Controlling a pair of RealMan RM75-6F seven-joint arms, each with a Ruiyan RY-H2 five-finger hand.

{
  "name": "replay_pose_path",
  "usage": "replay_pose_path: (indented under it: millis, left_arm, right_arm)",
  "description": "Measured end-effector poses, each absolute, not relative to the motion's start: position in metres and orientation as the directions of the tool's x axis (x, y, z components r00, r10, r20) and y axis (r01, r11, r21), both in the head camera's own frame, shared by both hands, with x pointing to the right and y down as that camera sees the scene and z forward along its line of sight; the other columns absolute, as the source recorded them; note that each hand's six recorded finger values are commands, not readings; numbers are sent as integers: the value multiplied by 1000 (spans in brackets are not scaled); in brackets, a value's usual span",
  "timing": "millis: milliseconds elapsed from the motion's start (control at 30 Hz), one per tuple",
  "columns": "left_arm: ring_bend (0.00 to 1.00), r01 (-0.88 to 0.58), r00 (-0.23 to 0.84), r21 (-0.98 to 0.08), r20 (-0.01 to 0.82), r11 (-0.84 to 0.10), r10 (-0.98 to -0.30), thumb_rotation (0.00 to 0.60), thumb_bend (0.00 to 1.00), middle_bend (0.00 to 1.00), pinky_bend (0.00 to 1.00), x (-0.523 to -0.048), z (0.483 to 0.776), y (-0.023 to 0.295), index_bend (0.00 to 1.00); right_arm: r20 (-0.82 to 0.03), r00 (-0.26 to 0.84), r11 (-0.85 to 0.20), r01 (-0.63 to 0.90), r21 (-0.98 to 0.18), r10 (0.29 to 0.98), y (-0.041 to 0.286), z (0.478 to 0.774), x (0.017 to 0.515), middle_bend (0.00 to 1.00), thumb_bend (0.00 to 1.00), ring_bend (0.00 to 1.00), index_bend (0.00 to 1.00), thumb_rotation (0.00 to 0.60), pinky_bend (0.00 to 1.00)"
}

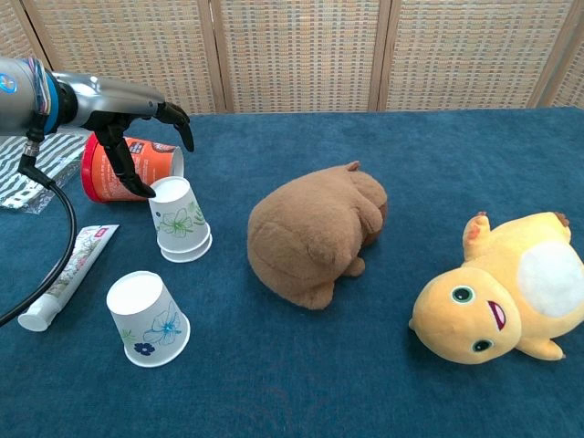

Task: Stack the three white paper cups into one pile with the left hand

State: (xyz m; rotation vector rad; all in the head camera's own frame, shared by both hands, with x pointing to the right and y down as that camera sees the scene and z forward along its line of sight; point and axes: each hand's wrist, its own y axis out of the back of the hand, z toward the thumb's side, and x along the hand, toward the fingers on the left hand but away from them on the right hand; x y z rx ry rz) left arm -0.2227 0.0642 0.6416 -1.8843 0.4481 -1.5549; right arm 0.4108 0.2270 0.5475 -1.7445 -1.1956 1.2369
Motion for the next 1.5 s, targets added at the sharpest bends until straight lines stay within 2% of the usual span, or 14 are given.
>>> replay_pose_path:
  millis: [200,400,633,833,967,1167,1333,1500]
  left_arm:
    - [0,138,227,-667,741,-732,-632,600,239,0,0,-229,639,62,0]
    - [0,117,270,-697,708,-708,-652,600,239,0,0,-228,619,66,7]
    - [0,138,390,-728,663,-671,-639,600,240,0,0,-224,579,106,50]
    - [0,150,431,-744,642,-651,-634,600,239,0,0,-235,562,135,73]
    - [0,154,445,-747,637,-647,-630,600,239,0,0,-243,558,151,139]
    - [0,162,467,-739,641,-653,-609,600,240,0,0,-254,558,177,181]
    - [0,177,477,-718,661,-673,-579,600,239,0,0,-261,570,198,192]
    - [0,191,474,-711,671,-677,-571,600,240,0,0,-264,585,205,195]
  right_arm:
    - [-327,127,-350,291,-890,937,227,548,411,0,47,0,0,600,0]
    - [-334,128,-357,286,-889,934,227,550,411,0,47,0,0,600,0]
    - [-333,132,-357,277,-892,934,228,549,408,0,48,0,0,600,0]
    - [-335,136,-361,269,-893,932,229,550,406,0,47,0,0,600,0]
    - [-340,130,-363,268,-892,932,228,551,407,0,48,0,0,600,0]
    - [-339,116,-358,275,-892,934,227,551,411,0,47,0,0,600,0]
    - [-340,110,-357,278,-892,934,226,552,413,0,48,0,0,600,0]
    - [-342,108,-358,279,-891,934,226,553,414,0,47,0,0,600,0]
